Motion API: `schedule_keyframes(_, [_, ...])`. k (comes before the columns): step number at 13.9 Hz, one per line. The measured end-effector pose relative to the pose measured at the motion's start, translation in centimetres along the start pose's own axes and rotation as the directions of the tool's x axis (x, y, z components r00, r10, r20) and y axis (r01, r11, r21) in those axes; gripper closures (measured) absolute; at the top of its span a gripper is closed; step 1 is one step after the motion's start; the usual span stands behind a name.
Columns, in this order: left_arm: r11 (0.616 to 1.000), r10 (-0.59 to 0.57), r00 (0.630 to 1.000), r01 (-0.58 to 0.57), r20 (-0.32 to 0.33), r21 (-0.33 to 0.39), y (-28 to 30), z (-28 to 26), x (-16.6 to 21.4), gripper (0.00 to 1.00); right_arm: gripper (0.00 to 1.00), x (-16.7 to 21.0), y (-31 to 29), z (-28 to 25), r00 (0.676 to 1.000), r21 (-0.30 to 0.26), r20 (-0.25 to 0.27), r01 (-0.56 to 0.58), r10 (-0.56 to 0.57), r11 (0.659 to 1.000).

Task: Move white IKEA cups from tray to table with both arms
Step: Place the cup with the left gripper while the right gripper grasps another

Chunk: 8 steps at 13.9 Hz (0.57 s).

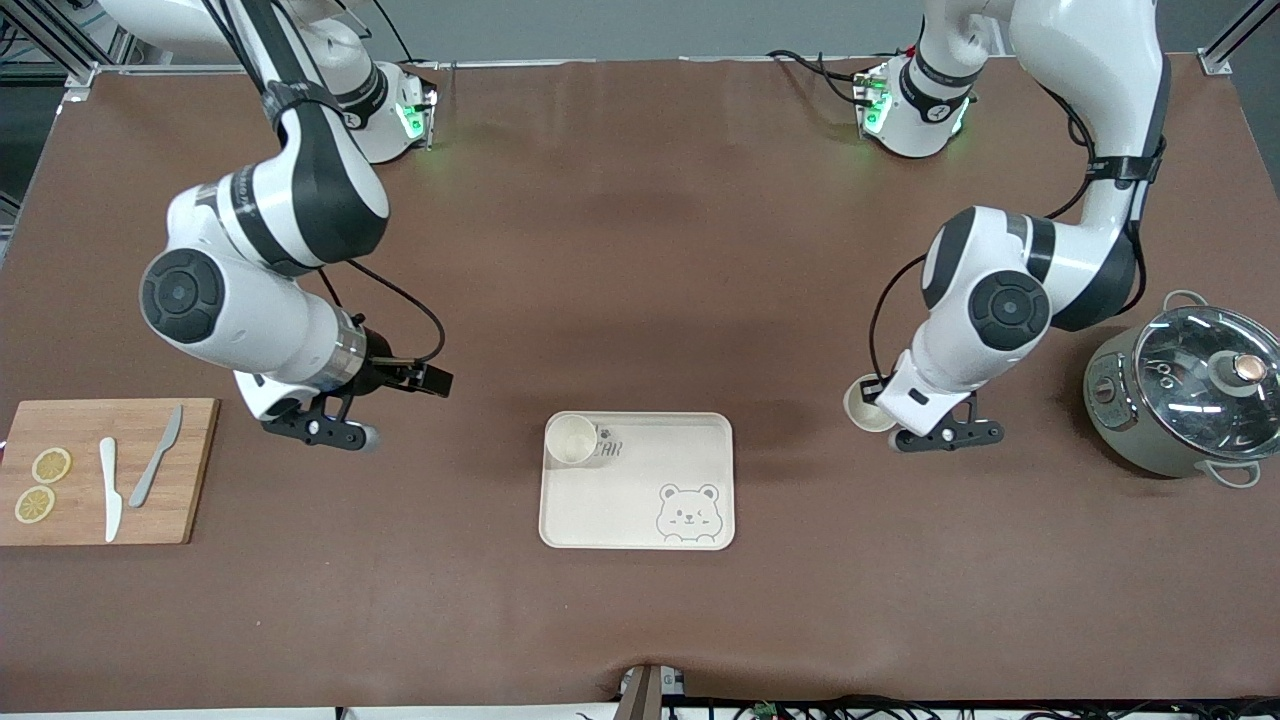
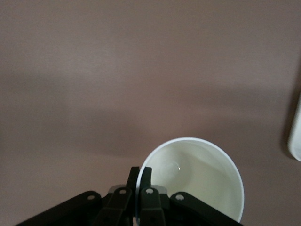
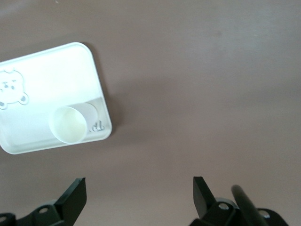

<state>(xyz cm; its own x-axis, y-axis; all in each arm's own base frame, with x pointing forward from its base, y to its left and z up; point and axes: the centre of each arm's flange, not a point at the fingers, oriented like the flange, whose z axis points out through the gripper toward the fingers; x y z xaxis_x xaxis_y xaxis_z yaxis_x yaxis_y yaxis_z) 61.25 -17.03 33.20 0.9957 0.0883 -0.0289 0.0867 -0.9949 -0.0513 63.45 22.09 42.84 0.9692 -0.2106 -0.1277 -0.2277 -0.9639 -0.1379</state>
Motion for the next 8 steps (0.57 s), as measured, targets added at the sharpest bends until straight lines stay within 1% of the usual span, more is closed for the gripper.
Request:
schedule_keyframes(1, [1.000,0.002,1.000,-0.002,-0.007,-0.004,-1.2,0.8,-0.1,0.96,0.00,0.3,-0.2,0.8,1.000,0.009,0.004,-0.004,0.004,1.000])
schedule_keyframes(4, [1.000,0.014,0.999,-0.014,-0.036,-0.016,-5.2,3.2,-0.3,0.96,0.00,0.5,-1.4,3.4,1.000,0.001,0.017,0.008,-0.008,1.000])
schedule_keyframes(8, [0.998,0.051,0.994,-0.054,-0.096,-0.028,-10.4,5.4,-1.2,0.96,0.00,0.3,-5.0,7.4,0.999,0.005,-0.011,0.034,-0.034,0.999])
